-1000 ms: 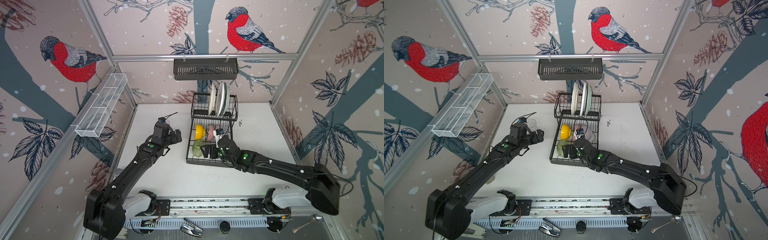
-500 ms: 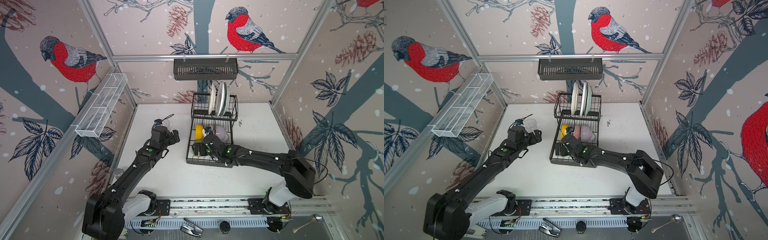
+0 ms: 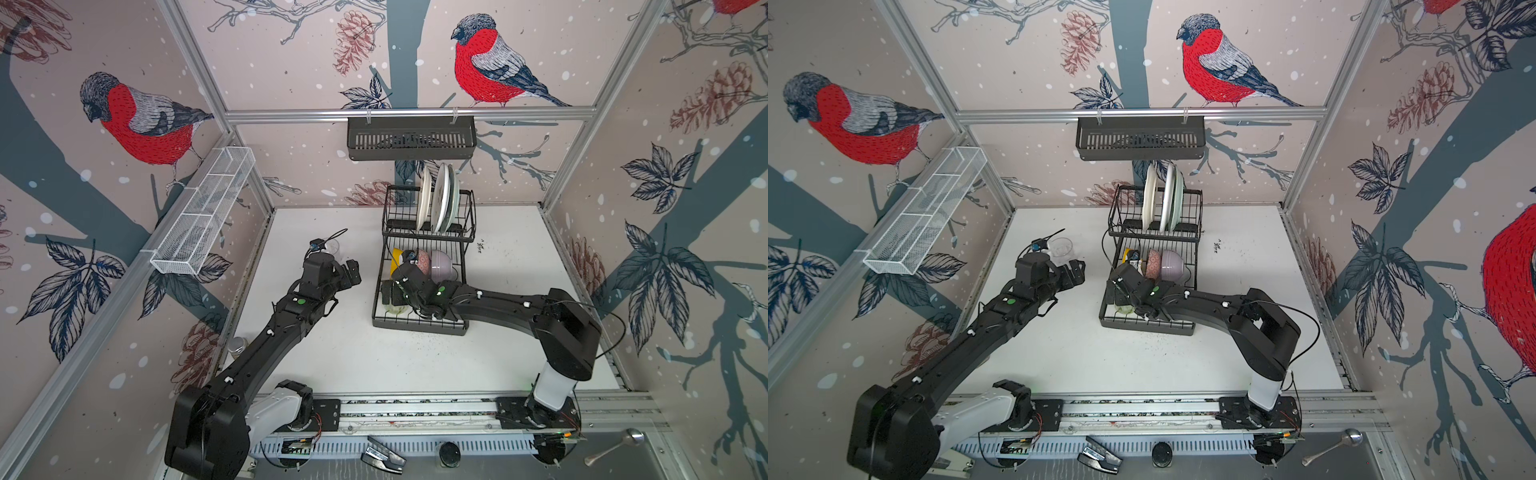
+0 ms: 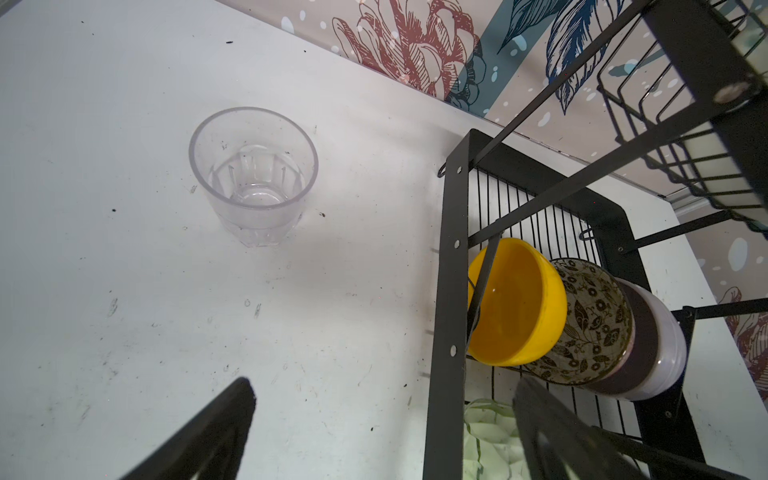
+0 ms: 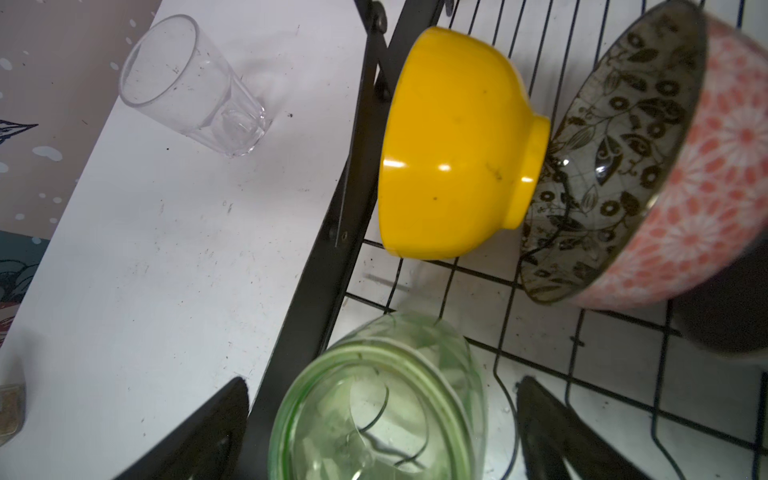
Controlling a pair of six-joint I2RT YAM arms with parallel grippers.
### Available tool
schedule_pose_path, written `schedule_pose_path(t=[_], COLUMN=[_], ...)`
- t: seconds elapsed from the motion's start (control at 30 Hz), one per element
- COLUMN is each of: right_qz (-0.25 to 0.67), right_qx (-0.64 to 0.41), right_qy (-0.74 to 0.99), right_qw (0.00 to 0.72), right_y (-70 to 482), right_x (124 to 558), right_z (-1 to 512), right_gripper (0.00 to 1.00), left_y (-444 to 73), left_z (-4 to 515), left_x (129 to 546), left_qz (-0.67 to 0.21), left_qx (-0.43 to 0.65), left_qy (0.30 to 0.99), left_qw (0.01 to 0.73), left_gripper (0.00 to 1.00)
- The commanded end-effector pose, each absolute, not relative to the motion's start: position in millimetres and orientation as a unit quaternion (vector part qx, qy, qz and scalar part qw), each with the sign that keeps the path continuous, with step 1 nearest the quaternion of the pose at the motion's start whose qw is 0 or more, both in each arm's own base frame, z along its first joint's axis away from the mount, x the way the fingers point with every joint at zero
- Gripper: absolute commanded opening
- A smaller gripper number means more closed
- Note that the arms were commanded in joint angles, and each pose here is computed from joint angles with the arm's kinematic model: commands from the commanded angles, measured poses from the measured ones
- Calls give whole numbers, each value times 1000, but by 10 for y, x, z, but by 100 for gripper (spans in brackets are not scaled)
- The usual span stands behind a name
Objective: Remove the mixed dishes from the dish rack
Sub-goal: 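Lower the right gripper around the green glass jar while the left arm withdraws, then lift the green glass jar with the right gripper toward the left gripper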
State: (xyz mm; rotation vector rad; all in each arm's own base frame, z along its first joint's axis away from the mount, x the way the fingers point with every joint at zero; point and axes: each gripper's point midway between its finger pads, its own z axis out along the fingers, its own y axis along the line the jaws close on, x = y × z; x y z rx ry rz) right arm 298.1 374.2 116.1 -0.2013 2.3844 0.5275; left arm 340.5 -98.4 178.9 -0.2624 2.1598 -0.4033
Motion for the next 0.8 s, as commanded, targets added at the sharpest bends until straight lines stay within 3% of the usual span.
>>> schedule_pose_path(t=[0.0,0.4,0.77], right_qz=[185,179,219], right_qx=[-56,-49,-23], right_qy=[920,928,925], right_qw=[341,324,309], right_y=[3659,3644,3596], right_x=[3039,3036,2989], right_z=[1108,976,990], right_gripper=[100,92,65], left_y=[-1015,-1081,-1145], left_z=[1906,1891,1819], left_x=[3447,3451,3425], left_qz=[-176,-194,-211], left_qx=[-103,-100,-95], left_qy=[863,863,865], left_qw=[463,456,446], left_gripper=[97,97,97])
